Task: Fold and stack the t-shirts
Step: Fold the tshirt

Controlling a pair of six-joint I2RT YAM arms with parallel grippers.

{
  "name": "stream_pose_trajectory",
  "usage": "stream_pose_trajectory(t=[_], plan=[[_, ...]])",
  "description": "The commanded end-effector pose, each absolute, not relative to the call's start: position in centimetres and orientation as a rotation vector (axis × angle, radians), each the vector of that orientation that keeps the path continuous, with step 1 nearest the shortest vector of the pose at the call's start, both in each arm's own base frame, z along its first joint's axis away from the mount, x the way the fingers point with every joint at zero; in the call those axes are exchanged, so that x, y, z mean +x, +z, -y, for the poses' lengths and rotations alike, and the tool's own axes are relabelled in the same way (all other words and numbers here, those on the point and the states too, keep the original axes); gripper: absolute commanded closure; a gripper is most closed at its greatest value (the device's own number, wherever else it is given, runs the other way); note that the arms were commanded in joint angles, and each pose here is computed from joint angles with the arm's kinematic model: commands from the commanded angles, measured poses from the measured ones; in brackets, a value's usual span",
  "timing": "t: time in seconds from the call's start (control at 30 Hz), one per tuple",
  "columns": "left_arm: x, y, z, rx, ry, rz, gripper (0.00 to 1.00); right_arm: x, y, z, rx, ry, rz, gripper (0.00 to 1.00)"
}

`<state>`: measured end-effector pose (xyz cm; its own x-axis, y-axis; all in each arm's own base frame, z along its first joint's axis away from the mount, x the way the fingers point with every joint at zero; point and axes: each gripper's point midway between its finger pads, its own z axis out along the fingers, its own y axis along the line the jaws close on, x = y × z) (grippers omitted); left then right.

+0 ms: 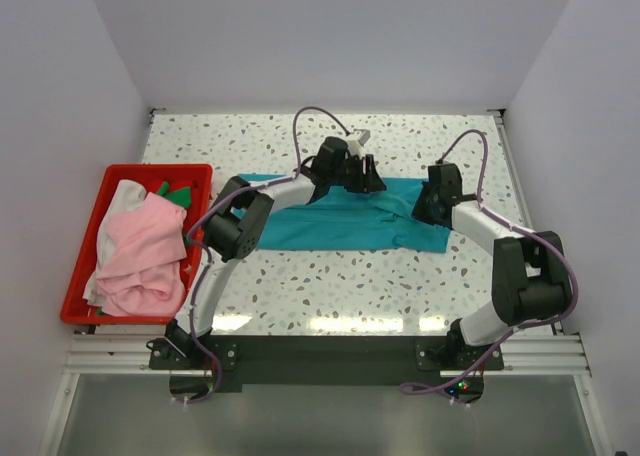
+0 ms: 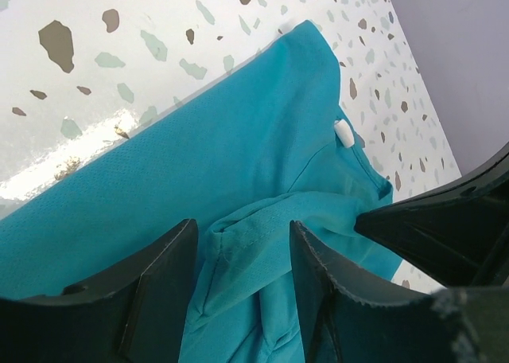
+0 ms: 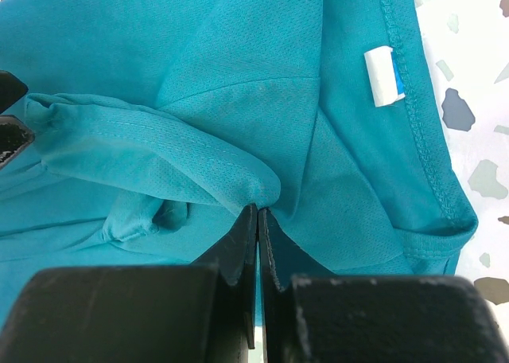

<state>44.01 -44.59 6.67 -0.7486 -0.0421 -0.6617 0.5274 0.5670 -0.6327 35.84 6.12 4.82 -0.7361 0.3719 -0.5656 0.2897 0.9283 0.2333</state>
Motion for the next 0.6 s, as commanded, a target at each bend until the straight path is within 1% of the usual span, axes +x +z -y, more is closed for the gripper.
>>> stream_pose_trajectory(t=[0.0,0.2,0.47,0.57], plan=[[44.4,7.0,44.6,0.415,-1.127,-2.133,0.45,37.0,6.4,-6.0,0.476,0.178,-2.365,1.00],[44.2,6.1,44.7,0.423,-1.122,-2.152,0.45,37.0,6.3,-6.0,0.472,0.177,-2.367,1.00],[43.9,5.5,45.2,0.436,-1.135,-2.158,0.50,37.0,6.2,-6.1,0.474,0.180,-2.367,1.00],[43.8,5.4,45.3,0.437,-1.134,-2.160,0.51,37.1,6.2,-6.0,0.473,0.178,-2.367,1.00]])
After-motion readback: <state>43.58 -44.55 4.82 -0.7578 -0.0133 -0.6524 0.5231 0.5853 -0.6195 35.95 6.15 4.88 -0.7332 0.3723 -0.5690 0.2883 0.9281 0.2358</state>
